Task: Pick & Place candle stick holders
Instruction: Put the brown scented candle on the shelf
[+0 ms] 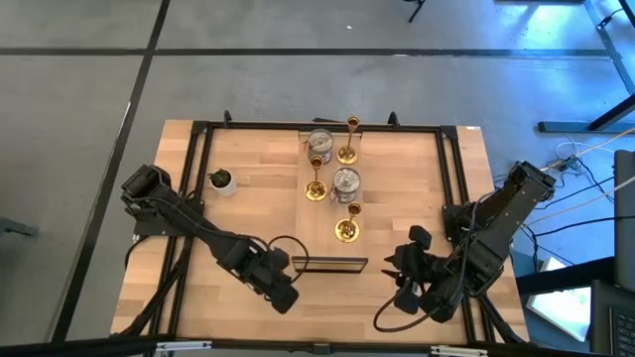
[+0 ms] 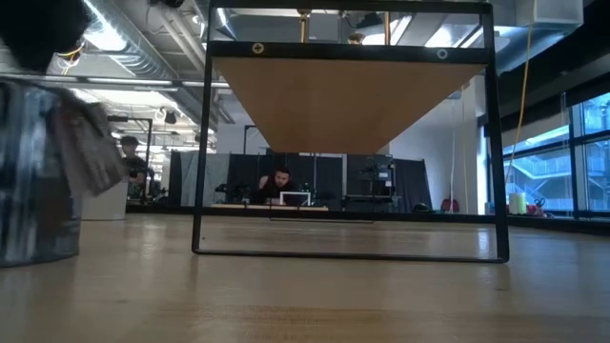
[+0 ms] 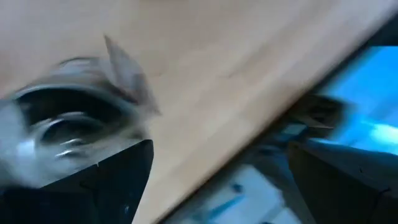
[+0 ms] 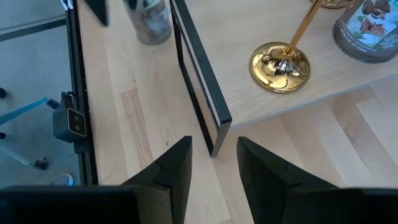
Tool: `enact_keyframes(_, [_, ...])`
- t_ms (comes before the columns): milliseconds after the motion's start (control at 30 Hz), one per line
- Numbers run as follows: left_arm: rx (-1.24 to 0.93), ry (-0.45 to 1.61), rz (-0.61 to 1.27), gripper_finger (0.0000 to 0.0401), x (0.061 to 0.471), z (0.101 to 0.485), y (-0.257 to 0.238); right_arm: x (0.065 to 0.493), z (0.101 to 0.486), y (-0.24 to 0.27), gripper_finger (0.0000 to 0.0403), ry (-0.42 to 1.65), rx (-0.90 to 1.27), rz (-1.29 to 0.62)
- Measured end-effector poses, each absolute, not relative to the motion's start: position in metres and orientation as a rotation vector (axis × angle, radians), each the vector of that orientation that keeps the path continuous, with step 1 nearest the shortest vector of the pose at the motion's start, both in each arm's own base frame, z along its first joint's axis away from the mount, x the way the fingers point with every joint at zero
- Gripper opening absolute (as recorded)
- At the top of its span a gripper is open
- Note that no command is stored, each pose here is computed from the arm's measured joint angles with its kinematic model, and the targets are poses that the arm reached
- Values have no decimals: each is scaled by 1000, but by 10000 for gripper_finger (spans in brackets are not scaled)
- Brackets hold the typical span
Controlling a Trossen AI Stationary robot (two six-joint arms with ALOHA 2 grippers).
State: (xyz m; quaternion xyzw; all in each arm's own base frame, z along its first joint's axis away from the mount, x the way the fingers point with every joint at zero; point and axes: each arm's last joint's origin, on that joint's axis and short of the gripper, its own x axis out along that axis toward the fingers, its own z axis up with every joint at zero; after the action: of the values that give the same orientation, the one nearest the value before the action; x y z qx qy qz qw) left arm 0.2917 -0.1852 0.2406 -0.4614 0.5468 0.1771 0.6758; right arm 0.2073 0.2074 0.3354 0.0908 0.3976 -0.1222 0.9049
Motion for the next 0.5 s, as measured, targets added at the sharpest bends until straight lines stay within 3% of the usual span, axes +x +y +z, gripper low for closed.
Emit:
enact_keyframes(267, [-1189,826,-119,365,327,280,-207,207,335,207,130,822,187,-253])
enact_keyframes(500, [-1153,282,-492,365,339,332,-212,207,335,207,130,824,185,-253])
